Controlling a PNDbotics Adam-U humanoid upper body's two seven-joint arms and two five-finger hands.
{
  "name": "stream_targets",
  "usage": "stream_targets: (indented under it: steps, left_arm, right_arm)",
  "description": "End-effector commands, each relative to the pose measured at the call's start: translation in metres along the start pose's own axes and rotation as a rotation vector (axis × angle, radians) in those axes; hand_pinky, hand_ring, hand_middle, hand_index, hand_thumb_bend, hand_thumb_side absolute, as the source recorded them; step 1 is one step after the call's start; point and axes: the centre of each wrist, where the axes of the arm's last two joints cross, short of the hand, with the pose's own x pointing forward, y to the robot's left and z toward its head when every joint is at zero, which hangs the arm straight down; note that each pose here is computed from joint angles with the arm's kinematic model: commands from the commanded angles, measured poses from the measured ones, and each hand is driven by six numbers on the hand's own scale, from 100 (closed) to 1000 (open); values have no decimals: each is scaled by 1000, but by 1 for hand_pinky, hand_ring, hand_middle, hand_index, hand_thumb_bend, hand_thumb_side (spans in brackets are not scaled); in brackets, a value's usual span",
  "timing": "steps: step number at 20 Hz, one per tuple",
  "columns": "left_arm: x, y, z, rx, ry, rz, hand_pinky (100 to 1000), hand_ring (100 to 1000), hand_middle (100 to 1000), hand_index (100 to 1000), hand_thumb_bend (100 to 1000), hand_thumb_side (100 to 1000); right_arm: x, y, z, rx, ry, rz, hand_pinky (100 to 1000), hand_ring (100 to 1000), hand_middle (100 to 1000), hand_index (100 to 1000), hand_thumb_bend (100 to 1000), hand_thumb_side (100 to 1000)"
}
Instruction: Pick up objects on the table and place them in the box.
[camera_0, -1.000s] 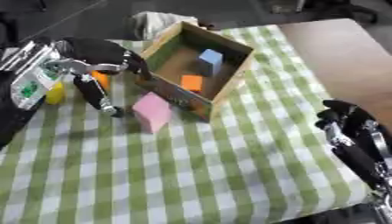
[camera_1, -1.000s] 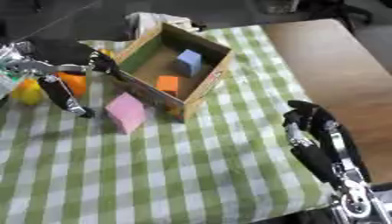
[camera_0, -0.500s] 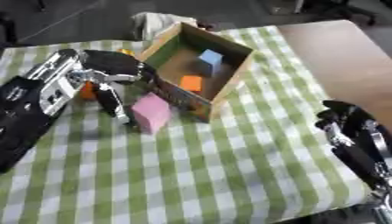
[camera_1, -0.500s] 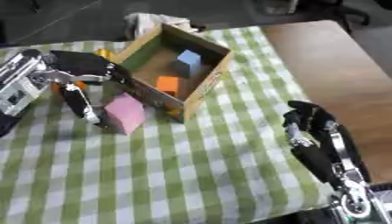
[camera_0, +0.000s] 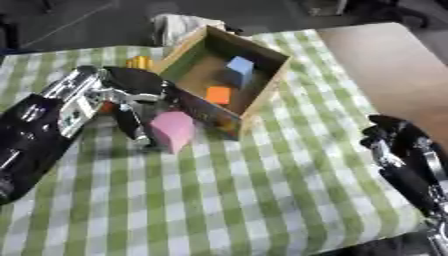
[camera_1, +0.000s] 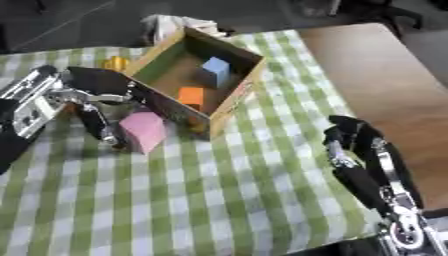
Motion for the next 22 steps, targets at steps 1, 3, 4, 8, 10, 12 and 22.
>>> stream_targets:
  steps: [1,3,4,8,10,12,22]
  left_arm:
    - [-4,6,4,-67,-56,-58,768,717,728,843,493,223]
    - [-5,7,5,-60,-54,-52,749,663,656,793,442,218]
    - [-5,8,8,-53,-54,-52,748,658,649,788,439,217]
    - [-3,28,26,-5,-51,-68,732,598,578,730,400,211]
    - [0,45,39,30,-51,-90,735,597,573,723,404,211]
    - [3,62,52,75,-38,-104,738,596,572,721,415,211]
    - [-11,86,30,265,105,-79,733,609,591,738,426,187]
  right_arm:
    - [5,-4,-3,-3,-24,12,675,616,612,788,100,535]
    - [5,-4,-3,-2,-25,12,675,616,612,788,100,533]
    - [5,-4,-3,-2,-25,12,675,616,612,788,100,533]
    - [5,-5,-3,-3,-24,17,675,615,612,788,100,530]
    - [4,-5,-3,-4,-23,20,675,615,611,788,100,529]
    - [4,-6,-2,-4,-21,22,675,615,611,788,100,529]
    - [4,-4,-2,4,-18,14,676,615,611,788,100,527]
